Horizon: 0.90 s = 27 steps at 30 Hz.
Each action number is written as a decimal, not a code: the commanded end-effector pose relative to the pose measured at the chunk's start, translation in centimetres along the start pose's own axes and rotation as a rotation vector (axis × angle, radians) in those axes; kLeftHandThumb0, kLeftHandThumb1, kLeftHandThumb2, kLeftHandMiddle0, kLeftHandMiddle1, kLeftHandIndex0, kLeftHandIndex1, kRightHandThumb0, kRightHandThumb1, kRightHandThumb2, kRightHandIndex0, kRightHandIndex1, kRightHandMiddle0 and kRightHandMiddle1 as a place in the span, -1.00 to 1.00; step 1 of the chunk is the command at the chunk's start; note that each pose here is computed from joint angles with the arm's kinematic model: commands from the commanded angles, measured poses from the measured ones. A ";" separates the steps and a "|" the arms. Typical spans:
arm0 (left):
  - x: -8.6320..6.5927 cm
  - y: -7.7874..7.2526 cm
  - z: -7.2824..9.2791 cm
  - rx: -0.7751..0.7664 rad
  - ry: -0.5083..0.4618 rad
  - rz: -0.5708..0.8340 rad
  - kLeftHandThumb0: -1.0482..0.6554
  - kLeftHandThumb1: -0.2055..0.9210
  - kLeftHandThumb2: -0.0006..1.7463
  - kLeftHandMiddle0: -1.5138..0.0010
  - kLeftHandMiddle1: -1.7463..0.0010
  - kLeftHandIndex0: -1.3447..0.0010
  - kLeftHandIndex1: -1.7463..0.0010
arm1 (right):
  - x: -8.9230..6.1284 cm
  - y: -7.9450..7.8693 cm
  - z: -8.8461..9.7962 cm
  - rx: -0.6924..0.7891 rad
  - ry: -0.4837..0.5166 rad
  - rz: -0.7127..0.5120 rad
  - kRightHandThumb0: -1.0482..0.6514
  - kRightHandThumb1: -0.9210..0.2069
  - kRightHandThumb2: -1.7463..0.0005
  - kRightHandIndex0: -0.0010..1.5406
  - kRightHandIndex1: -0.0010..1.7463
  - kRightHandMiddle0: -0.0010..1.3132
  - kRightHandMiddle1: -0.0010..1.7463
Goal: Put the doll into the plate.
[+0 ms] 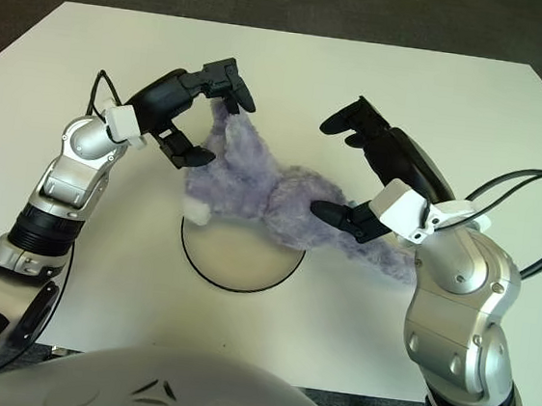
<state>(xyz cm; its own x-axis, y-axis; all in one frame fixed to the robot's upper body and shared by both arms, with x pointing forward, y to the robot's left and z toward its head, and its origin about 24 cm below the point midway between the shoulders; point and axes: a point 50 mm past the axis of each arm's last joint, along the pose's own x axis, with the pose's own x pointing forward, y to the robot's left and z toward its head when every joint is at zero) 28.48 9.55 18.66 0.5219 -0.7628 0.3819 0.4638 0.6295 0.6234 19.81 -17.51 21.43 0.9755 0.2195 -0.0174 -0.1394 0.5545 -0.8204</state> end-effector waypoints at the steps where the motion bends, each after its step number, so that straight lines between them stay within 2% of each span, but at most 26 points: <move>1: 0.1 0.4 0.0 0.007 -0.013 -0.004 -0.56 -0.21 0.16 0.77 -0.20 0.99 -0.50 | -0.2 -0.6 0.3 -0.037 -0.010 -0.040 -0.37 0.44 -0.29 -0.96 -0.09 -1.00 0.32; 6: 0.1 0.4 -0.1 0.010 -0.014 -0.004 -0.58 -0.25 0.15 0.79 -0.07 1.00 -0.46 | -0.3 -0.7 0.4 -0.055 -0.019 -0.064 -0.44 0.42 -0.25 -0.99 -0.16 -1.00 0.33; 14: 0.1 0.5 -0.3 0.010 -0.015 -0.001 -0.59 -0.27 0.15 0.80 0.04 1.00 -0.38 | -0.5 -0.8 0.3 -0.056 -0.033 -0.085 -0.45 0.40 -0.23 -1.00 -0.21 -1.00 0.32; 27: 0.2 1.4 -0.5 -0.010 0.020 0.023 -0.59 -0.27 0.13 0.75 0.06 1.00 -0.40 | -0.7 -0.8 0.0 -0.046 -0.064 -0.125 -0.56 0.29 -0.13 -0.99 -0.24 -1.00 0.20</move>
<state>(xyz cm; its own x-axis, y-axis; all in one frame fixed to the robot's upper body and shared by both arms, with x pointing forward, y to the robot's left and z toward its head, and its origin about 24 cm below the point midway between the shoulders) 29.15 10.07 18.45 0.5420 -0.7501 0.3788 0.4663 0.6435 0.6070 19.27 -17.98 22.03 0.9741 0.2032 0.0989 -0.0269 0.5385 -0.8422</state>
